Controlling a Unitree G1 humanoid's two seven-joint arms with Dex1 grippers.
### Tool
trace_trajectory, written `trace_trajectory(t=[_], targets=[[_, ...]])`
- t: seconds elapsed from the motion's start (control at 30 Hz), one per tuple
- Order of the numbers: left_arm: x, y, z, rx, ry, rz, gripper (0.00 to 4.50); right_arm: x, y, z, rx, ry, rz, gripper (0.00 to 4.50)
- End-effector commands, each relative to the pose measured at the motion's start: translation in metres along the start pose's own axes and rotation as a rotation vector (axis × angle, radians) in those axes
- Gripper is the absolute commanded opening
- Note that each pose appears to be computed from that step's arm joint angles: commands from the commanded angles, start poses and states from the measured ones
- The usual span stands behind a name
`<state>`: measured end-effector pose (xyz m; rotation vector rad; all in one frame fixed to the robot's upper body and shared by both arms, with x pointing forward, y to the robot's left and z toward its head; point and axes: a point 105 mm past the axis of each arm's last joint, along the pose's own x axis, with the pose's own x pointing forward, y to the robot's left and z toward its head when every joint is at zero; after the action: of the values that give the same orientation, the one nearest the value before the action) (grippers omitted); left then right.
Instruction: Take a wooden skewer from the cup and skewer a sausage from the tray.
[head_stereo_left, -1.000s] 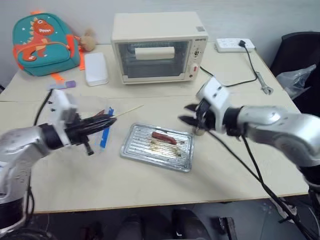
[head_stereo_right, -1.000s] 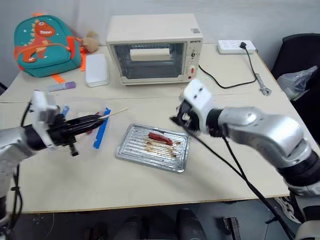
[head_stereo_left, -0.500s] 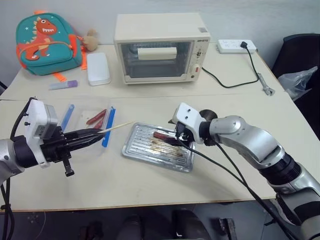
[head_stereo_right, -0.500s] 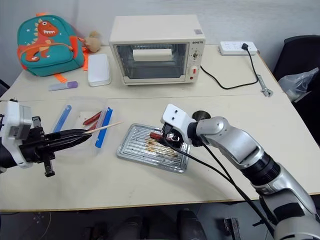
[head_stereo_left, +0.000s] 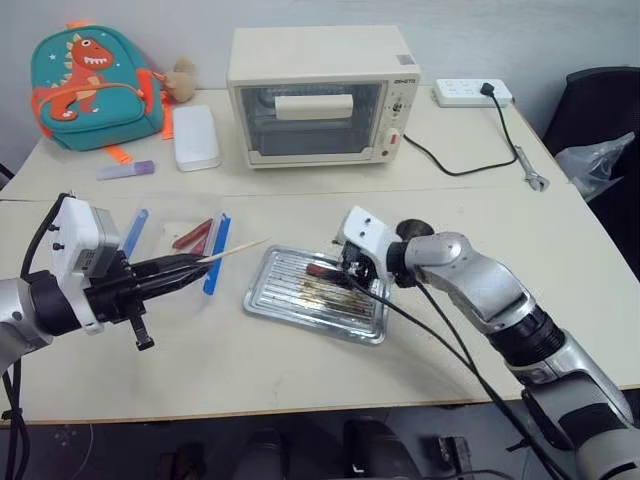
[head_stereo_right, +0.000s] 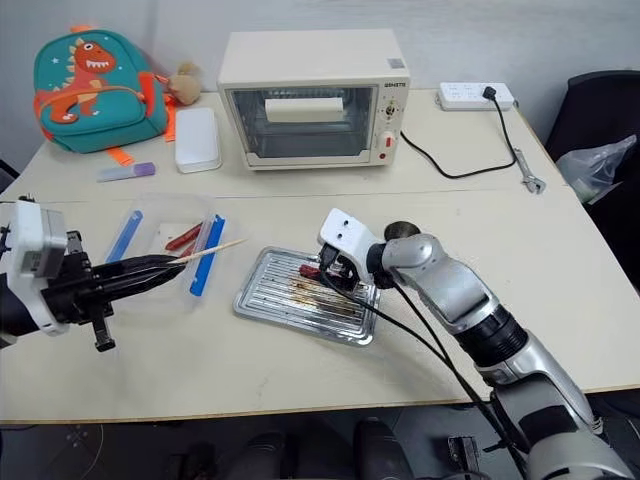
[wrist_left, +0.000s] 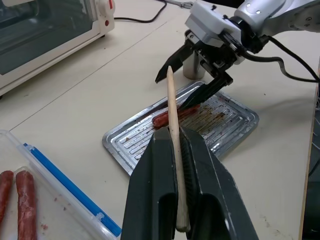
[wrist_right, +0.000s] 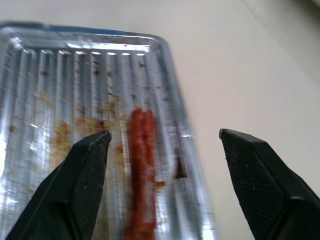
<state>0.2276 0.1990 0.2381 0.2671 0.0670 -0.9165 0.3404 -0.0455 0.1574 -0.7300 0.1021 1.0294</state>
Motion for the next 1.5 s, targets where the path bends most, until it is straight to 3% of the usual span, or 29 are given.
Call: trace_trajectory(t=[0.03,0.2,0.33,0.87,0.97,1.2,1.5], targets=[[0.000,-0.004,0.008,0.037,-0.027,0.001,0.00,0.001,0.018,0.008,-0.099,-0.039,0.021,3.63],[0.000,-0.001,0.009,0.037,-0.031,0.004,0.00,0.002,0.018,0.005,-0.098,-0.033,-0.013,3.63],[0.001,0.000,0.010,0.039,-0.035,0.002,0.00,0.006,0.014,-0.004,-0.144,-0.003,-0.067,2.84],[0.003,0.005,0.014,0.051,-0.046,0.010,0.00,0.012,0.011,-0.015,-0.030,0.013,-0.081,2.84],[0.003,0.005,0.015,0.053,-0.047,0.010,0.00,0.014,0.013,-0.016,-0.008,0.013,-0.075,2.38],[0.004,0.007,0.018,0.060,-0.051,0.009,0.00,0.015,0.012,-0.020,0.035,0.020,-0.078,0.56],[0.004,0.008,0.019,0.068,-0.049,0.008,0.00,0.016,0.016,-0.023,0.089,0.026,-0.060,0.56]])
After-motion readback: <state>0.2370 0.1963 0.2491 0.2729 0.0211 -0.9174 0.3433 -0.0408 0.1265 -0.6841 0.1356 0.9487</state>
